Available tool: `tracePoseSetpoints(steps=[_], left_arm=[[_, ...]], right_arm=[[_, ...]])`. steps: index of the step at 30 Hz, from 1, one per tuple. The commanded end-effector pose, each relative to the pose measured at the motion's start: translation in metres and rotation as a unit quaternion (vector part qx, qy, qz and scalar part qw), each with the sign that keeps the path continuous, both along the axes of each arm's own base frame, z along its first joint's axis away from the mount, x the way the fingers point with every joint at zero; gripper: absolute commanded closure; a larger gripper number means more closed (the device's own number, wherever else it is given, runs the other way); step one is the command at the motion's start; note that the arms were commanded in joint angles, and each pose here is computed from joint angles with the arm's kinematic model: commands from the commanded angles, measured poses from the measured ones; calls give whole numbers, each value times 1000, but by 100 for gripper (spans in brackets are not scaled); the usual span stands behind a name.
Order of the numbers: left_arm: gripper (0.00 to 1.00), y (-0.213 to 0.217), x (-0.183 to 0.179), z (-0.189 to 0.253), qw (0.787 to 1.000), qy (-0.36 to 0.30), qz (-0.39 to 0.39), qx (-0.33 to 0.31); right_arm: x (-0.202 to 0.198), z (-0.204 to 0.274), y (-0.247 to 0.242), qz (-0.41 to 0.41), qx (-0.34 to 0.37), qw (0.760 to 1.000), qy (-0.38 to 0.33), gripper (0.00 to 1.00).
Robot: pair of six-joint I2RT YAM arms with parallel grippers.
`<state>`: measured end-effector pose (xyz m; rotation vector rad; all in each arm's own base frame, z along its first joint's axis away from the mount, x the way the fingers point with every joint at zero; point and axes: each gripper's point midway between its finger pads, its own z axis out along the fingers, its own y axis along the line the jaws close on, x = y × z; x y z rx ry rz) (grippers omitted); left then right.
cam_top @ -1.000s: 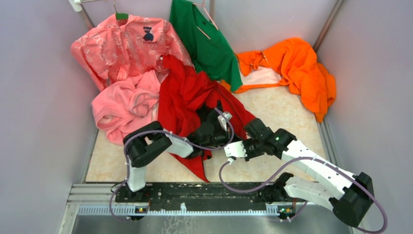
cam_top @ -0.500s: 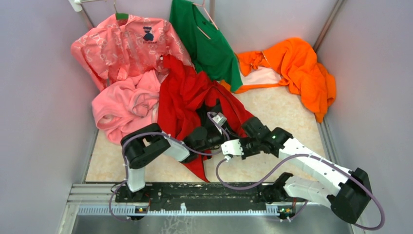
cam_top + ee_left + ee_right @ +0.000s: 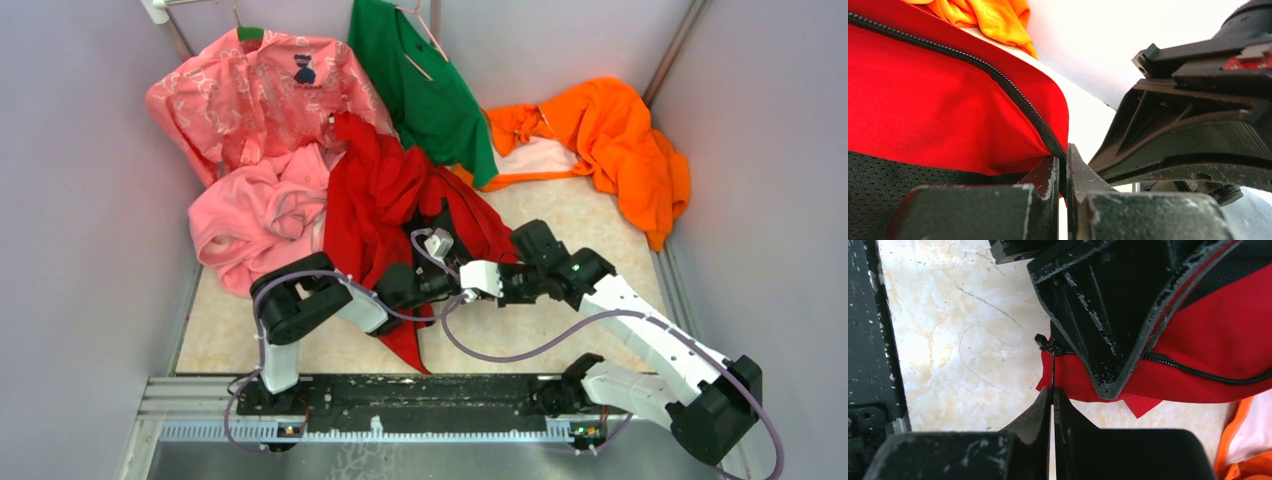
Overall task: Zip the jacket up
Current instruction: Adjust the zipper on the jacket.
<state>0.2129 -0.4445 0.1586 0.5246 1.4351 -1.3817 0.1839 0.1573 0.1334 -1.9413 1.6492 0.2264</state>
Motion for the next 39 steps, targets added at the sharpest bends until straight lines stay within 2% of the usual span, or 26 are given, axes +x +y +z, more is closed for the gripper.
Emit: tracePoseSetpoints(steps=[1,9,12,14,16,19,23,27,32,39], left_arm=[[100,4,3,23,998,-52,17,-38],[100,9,3,34,997,-62,22,-50],[100,11,0,41,997,-60,16,-55],[100,15,-1,47,996,-57,14,-62],[100,19,-2,51,996,-55,15,-66],[100,25,-5,56,996,-55,17,-66],[100,30,-12,66,996,-55,5,-66],[100,34,-21,80,996,-46,-19,-72],[100,38,-15,91,998,-31,-12,-46],[100,41,-8,100,999,-33,9,11]], right_arm=[[-7,19,12,-6,46,999,25,100],[-16,14,7,-4,43,998,38,98],[-27,32,12,6,96,994,59,79],[-35,46,15,19,134,989,66,62],[-39,54,14,23,158,985,67,53],[-42,65,12,33,190,980,52,46],[-50,77,19,66,239,968,38,44],[-68,72,37,123,309,940,79,43],[-76,76,39,157,326,930,64,43],[-48,74,40,93,332,938,23,42]])
